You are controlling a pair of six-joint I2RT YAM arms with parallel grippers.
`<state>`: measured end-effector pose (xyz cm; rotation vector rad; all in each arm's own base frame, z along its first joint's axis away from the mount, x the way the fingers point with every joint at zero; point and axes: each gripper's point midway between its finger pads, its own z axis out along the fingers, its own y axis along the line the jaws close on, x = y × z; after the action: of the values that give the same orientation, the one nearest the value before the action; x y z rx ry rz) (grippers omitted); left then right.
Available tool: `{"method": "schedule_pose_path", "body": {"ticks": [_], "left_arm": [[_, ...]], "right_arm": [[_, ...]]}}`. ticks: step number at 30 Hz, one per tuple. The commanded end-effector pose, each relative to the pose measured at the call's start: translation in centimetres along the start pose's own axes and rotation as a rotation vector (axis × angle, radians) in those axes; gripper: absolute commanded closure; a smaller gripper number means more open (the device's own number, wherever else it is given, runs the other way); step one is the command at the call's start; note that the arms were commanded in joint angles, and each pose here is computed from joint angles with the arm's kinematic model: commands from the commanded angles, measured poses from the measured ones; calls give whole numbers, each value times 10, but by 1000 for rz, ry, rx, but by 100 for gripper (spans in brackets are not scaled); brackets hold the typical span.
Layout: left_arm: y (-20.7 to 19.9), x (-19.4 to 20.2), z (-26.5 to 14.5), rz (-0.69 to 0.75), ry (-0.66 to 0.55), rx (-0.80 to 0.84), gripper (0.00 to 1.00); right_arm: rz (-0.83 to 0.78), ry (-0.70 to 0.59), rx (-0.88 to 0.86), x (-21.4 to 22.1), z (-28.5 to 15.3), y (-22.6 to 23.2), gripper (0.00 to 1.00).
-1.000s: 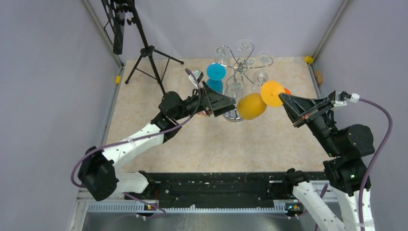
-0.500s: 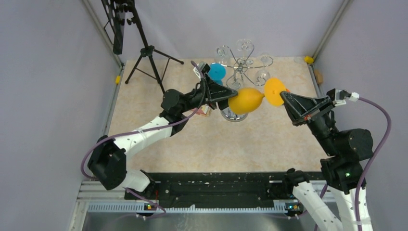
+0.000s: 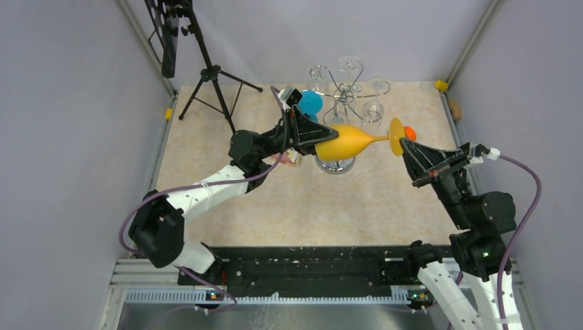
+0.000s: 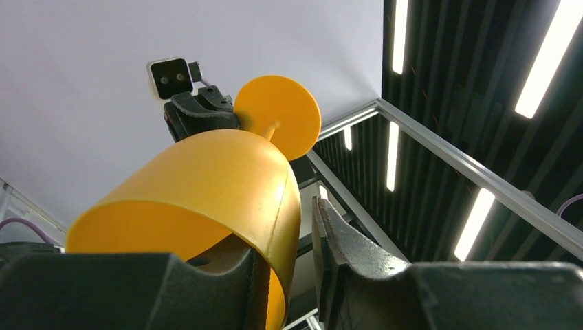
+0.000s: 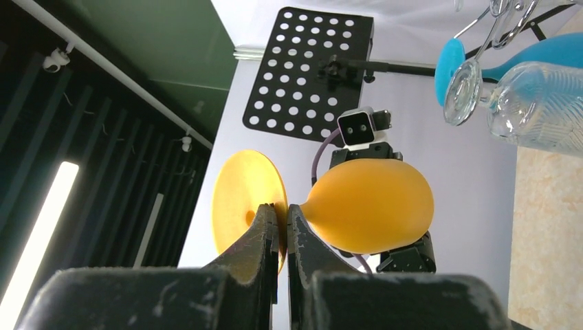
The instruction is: Take the wine glass off the wine glass rack
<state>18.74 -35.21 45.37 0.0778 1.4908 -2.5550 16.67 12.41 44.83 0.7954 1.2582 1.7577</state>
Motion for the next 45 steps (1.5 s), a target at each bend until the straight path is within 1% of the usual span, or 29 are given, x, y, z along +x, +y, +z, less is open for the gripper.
{"method": "schedule_pose_path", "body": {"ticks": [1, 4, 6, 8, 9, 13, 15, 16, 17, 18, 19, 20, 21, 23, 26, 28, 29, 33, 36, 41, 43, 45], "left_arm": [[-65, 28, -1, 152, 87, 165, 69], [-63, 27, -3, 160, 86, 149, 66], [-61, 27, -3, 167, 87, 132, 66], [-59, 27, -3, 178, 88, 116, 69], [-58, 26, -3, 182, 87, 107, 72], [-53, 27, -2, 208, 104, 73, 100], [-52, 26, -2, 226, 105, 62, 100], [-51, 26, -2, 233, 101, 53, 100], [-49, 24, -3, 242, 96, 42, 100], [-48, 24, -3, 252, 93, 30, 100], [-46, 21, -4, 266, 86, 14, 100], [-44, 19, -6, 291, 80, -2, 100], [-42, 18, -7, 306, 74, -21, 100], [-38, 16, -10, 357, 78, -63, 100], [-32, 30, -19, 468, 160, -138, 100], [-17, 36, -31, 537, 209, -240, 100], [6, 34, -50, 579, 220, -414, 100], [47, 28, -96, 692, 274, -717, 100], [75, 23, -134, 721, 304, -919, 100], [103, 4, -194, 751, 259, -1244, 100], [110, -10, -217, 759, 202, -1386, 100], [116, -24, -240, 744, 121, -1534, 100]], "right_arm": [[-30, -54, 84, -11, 0, -27, 100], [-32, -78, 62, -14, -3, -23, 100], [-27, -86, 60, -15, -4, -24, 100], [-23, -89, 63, -16, -5, -26, 100], [-23, -89, 68, -16, -5, -27, 100], [-25, -92, 94, -17, -4, -33, 100], [-38, -100, 103, -18, -5, -34, 100], [-51, -108, 113, -20, -5, -35, 89], [-66, -115, 125, -21, -6, -36, 75], [-85, -128, 140, -23, -7, -38, 54], [-109, -143, 147, -26, -8, -36, 40], [-137, -156, 157, -28, -11, -35, 31], [-165, -170, 168, -30, -12, -35, 24], [-212, -204, 202, -37, -17, -36, 17], [-264, -279, 266, -50, -29, -41, 14], [-302, -332, 311, -60, -38, -44, 14], [-329, -392, 374, -71, -50, -52, 14], [-379, -451, 430, -83, -58, -58, 16], [-397, -459, 464, -88, -55, -65, 17], [-420, -425, 504, -88, -41, -76, 18], [-418, -410, 510, -87, -35, -80, 18], [-416, -396, 511, -86, -30, -84, 19]]}}
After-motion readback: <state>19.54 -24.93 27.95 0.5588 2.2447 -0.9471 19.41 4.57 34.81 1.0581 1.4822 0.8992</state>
